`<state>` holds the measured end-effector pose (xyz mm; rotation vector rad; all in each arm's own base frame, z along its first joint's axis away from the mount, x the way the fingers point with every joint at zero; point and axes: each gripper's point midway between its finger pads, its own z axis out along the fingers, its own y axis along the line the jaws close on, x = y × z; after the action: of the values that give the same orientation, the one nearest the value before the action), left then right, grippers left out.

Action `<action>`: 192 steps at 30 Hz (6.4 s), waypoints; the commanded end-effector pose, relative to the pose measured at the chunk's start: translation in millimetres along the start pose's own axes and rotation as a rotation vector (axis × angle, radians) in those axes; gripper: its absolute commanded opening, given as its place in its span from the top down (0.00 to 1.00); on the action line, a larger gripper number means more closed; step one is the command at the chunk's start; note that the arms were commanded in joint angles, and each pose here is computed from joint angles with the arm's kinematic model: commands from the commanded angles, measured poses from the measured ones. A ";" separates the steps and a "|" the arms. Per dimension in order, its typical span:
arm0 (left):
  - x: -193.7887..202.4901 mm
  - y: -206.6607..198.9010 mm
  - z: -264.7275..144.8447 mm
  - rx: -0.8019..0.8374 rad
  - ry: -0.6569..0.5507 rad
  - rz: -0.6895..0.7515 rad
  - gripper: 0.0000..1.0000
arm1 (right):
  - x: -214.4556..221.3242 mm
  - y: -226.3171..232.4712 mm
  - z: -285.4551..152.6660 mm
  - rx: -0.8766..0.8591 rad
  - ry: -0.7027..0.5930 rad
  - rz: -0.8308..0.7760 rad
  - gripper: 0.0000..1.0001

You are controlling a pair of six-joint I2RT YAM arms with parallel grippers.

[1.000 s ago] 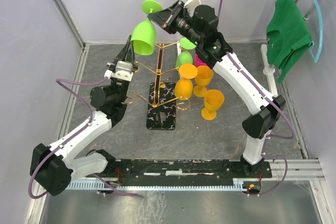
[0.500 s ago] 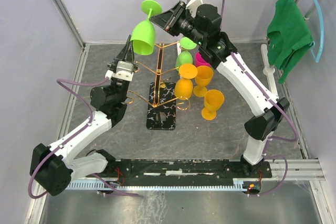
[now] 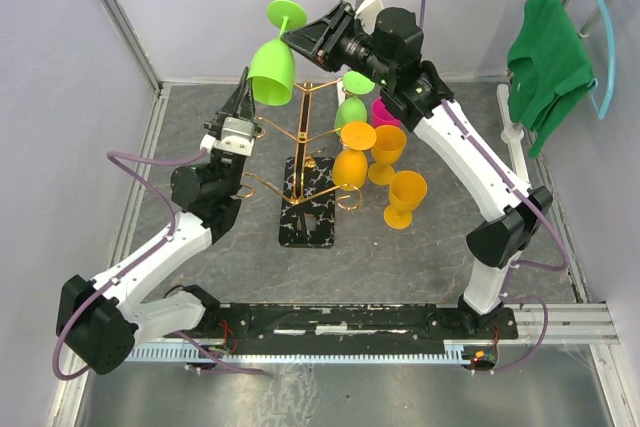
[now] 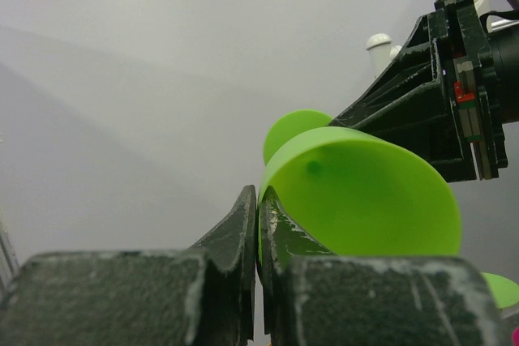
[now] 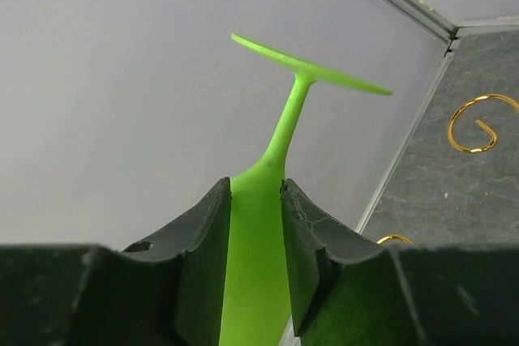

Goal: Place the wine glass upside down on the wine glass rack

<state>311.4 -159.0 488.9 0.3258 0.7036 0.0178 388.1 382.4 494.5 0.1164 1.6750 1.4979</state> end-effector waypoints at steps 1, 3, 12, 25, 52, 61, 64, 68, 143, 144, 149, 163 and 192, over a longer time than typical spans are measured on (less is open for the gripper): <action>-37.3 16.9 7.5 -0.033 -0.100 0.005 0.96 | -4.3 13.0 5.8 -0.064 0.000 0.030 0.61; -40.1 16.8 7.7 -0.029 -0.109 -0.005 0.96 | -3.8 10.7 8.3 -0.060 0.001 0.032 0.61; -45.0 8.4 7.3 0.014 -0.124 -0.028 0.96 | -6.9 6.3 17.6 -0.054 -0.014 0.030 0.60; -39.9 1.8 8.2 0.030 -0.118 -0.029 0.94 | -2.0 4.5 22.9 -0.064 0.008 0.040 0.85; 5.3 20.2 -26.0 -0.006 0.314 -0.117 0.20 | -90.0 28.4 -88.4 0.139 -0.342 -0.937 0.99; 35.8 27.2 16.4 -0.099 0.524 -0.158 0.12 | -42.2 -7.4 -173.4 0.188 -0.187 -1.102 0.99; 46.8 44.8 26.7 -0.147 0.543 -0.192 0.11 | -18.8 -17.9 -197.1 0.164 -0.120 -1.102 0.99; 73.1 75.4 30.5 -0.196 0.579 -0.299 0.12 | 13.5 -36.0 -228.4 0.151 0.007 -1.114 0.99; 104.0 103.5 -7.3 -0.307 0.644 -0.211 0.09 | 170.8 -130.7 -213.2 -0.102 -0.173 -1.022 0.99; 103.6 104.1 -6.7 -0.309 0.641 -0.209 0.09 | 170.1 -132.2 -211.8 -0.096 -0.181 -1.023 0.99; 105.1 104.3 -5.1 -0.310 0.639 -0.204 0.09 | 160.7 -139.8 -206.7 -0.036 -0.222 -1.036 0.99; 114.0 101.2 -2.5 -0.304 0.645 -0.200 0.09 | 136.9 -172.0 -214.0 0.175 -0.300 -1.034 0.99; 115.9 99.1 -8.8 -0.312 0.651 -0.221 0.09 | 111.2 -197.8 -239.3 0.370 -0.386 -1.063 0.99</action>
<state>408.3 -50.8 423.9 -0.0648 1.4150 0.0229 254.3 220.2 259.9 -0.2376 1.2756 0.4132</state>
